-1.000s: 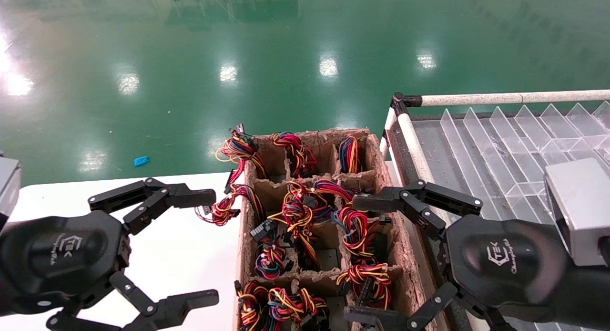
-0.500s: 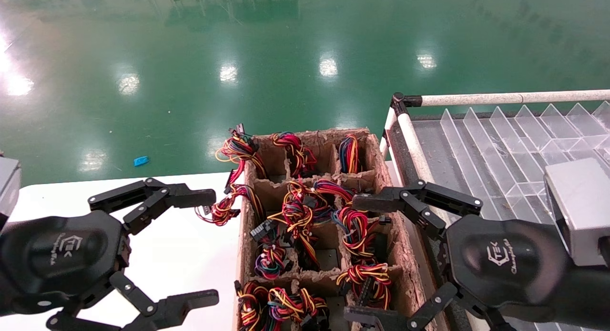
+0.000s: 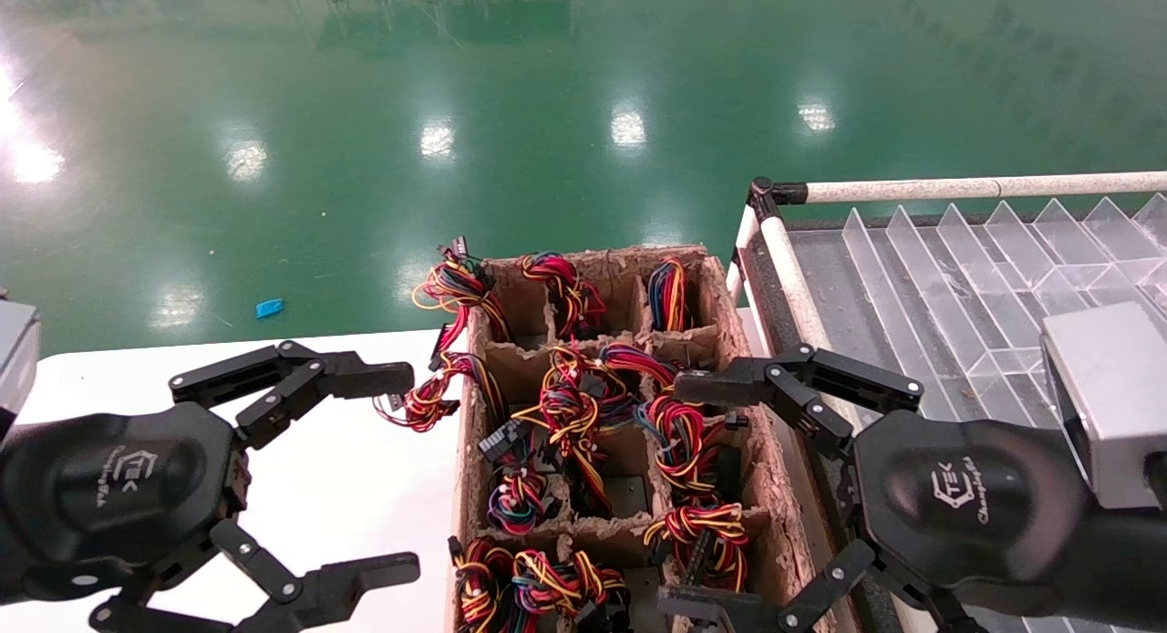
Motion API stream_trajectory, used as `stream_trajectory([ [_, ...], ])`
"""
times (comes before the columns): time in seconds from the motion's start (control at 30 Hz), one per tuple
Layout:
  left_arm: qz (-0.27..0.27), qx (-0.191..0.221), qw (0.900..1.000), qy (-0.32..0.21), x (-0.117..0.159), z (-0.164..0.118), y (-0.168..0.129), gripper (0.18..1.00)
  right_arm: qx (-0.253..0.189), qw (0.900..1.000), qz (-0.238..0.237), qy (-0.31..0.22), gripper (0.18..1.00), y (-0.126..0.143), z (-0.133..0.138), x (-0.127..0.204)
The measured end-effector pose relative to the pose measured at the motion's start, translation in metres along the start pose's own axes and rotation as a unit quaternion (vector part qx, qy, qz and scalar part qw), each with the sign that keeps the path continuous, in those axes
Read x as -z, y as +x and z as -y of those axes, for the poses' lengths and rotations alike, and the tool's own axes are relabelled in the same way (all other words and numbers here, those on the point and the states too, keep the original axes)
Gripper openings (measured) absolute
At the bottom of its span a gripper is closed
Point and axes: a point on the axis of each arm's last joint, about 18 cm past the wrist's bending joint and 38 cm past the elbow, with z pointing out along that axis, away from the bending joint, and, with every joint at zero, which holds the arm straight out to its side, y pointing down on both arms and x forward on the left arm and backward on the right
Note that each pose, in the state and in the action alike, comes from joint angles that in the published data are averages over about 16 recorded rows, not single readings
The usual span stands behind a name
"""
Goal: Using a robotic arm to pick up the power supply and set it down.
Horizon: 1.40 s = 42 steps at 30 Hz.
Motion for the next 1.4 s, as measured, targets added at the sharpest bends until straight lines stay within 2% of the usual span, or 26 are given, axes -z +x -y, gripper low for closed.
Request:
stream_trajectory([
  [0.33,0.0,0.0,1.0,0.0,0.0,0.0,0.0,0.936,0.005,1.0,-0.007,-0.002,1.0,0.003,0.0,0.0],
  [0.53,0.0,0.0,1.0,0.0,0.0,0.0,0.0,0.863,0.015,0.999,-0.03,-0.008,1.0,0.014,-0.002,-0.002],
  [0.97,0.0,0.0,1.0,0.0,0.0,0.0,0.0,0.583,0.039,0.993,-0.097,-0.052,1.0,0.059,-0.032,-0.028],
  [1.27,0.0,0.0,1.0,0.0,0.0,0.0,0.0,0.374,0.043,0.99,-0.102,-0.088,1.0,0.08,-0.06,-0.056],
  [1.4,0.0,0.0,1.0,0.0,0.0,0.0,0.0,0.309,0.041,0.99,-0.098,-0.096,1.0,0.084,-0.068,-0.065],
])
